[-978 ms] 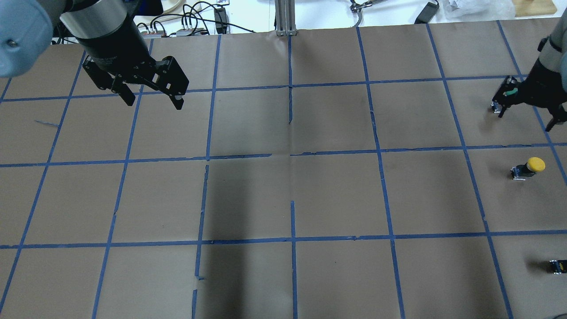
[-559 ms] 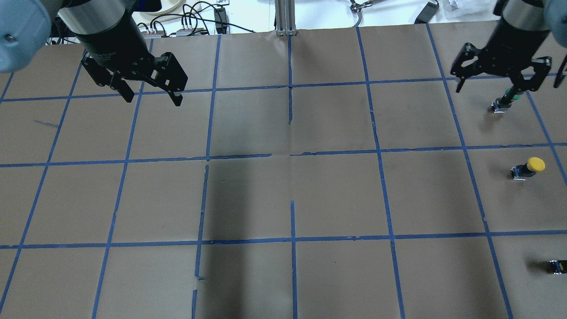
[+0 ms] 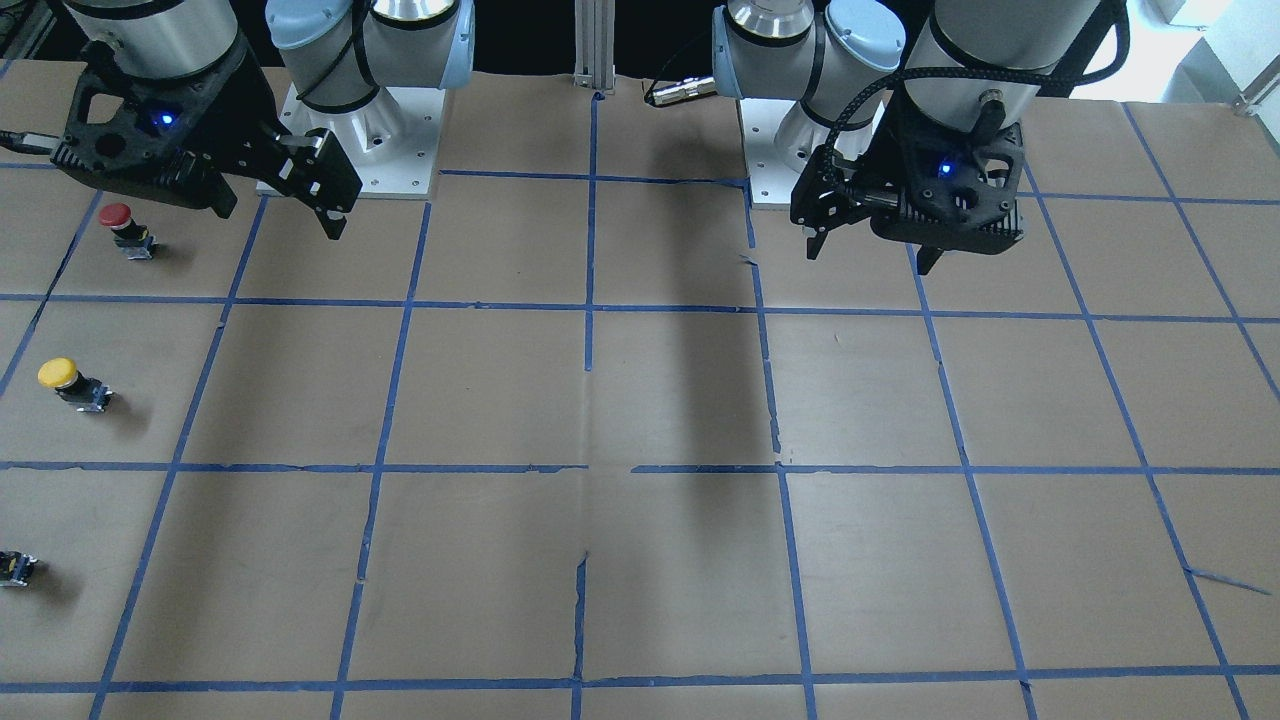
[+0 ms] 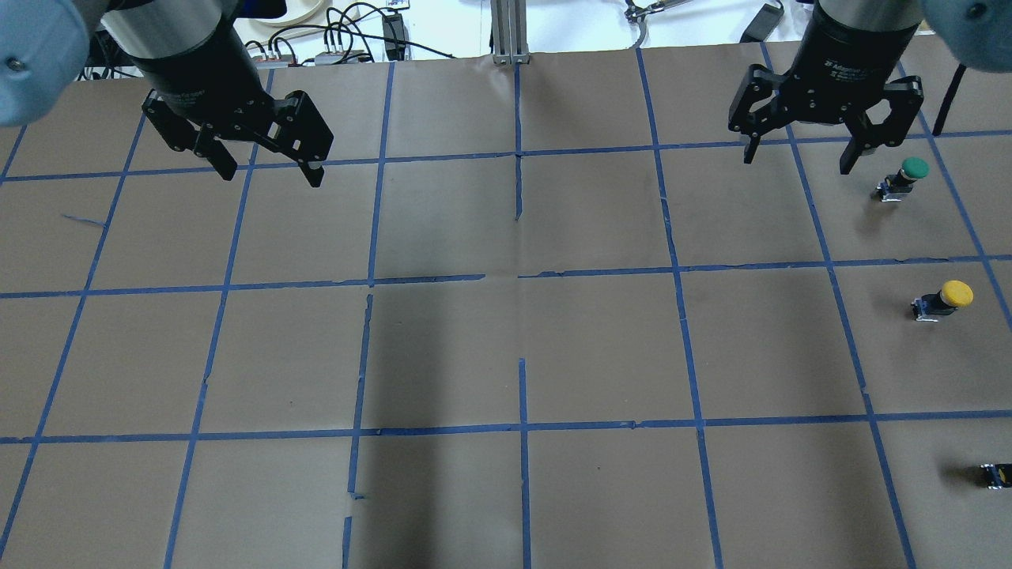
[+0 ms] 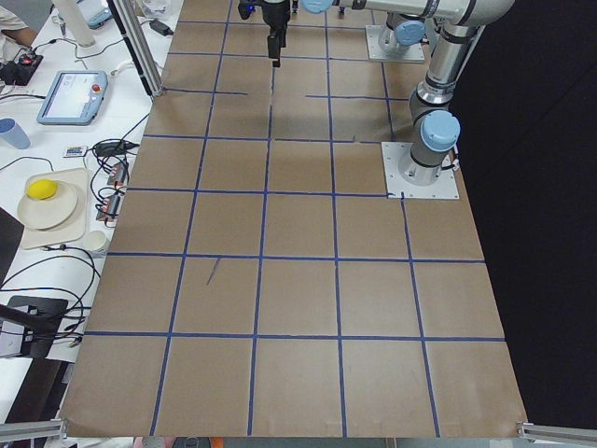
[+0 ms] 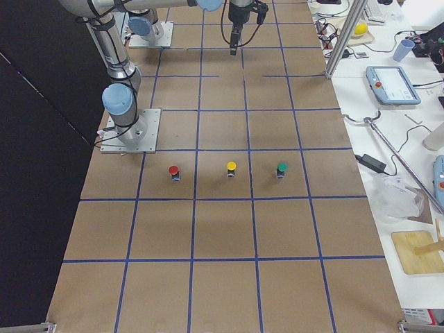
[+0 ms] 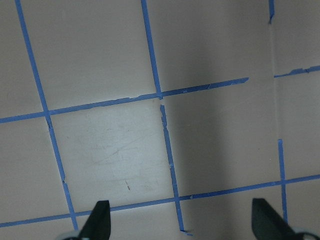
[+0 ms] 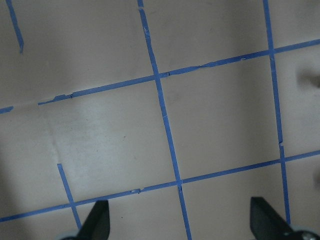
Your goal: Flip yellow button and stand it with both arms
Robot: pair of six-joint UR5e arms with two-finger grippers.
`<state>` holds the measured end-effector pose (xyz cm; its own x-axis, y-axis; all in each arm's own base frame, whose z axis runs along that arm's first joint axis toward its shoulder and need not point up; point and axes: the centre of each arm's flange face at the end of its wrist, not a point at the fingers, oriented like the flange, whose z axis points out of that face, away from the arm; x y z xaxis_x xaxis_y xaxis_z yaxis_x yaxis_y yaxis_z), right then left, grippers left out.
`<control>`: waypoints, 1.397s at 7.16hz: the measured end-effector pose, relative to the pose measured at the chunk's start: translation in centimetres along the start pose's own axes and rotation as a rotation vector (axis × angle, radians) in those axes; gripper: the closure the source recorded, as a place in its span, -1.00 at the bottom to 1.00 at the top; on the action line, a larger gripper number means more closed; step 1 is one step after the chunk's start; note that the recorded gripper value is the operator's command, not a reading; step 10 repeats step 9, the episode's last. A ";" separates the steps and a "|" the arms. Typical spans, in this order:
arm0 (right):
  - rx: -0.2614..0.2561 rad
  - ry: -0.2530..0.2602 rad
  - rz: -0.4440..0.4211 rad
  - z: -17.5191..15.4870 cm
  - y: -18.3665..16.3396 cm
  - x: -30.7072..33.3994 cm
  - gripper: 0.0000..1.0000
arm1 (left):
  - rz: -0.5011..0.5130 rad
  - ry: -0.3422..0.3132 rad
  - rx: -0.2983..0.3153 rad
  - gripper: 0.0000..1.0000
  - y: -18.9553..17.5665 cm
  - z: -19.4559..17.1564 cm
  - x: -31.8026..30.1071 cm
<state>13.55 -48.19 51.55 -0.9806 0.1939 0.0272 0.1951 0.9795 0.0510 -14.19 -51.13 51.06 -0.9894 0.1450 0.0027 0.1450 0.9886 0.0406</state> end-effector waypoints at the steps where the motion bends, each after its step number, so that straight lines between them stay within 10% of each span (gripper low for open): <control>1: -0.015 -0.002 -0.002 0.7 0.5 0.0 -1.00 | -0.001 -0.001 -0.001 -1.00 -0.1 0.0 0.0; 10: -0.037 -0.003 0.023 1.9 0.6 1.3 -1.00 | -0.004 -0.004 0.012 -1.00 0.0 -0.3 0.0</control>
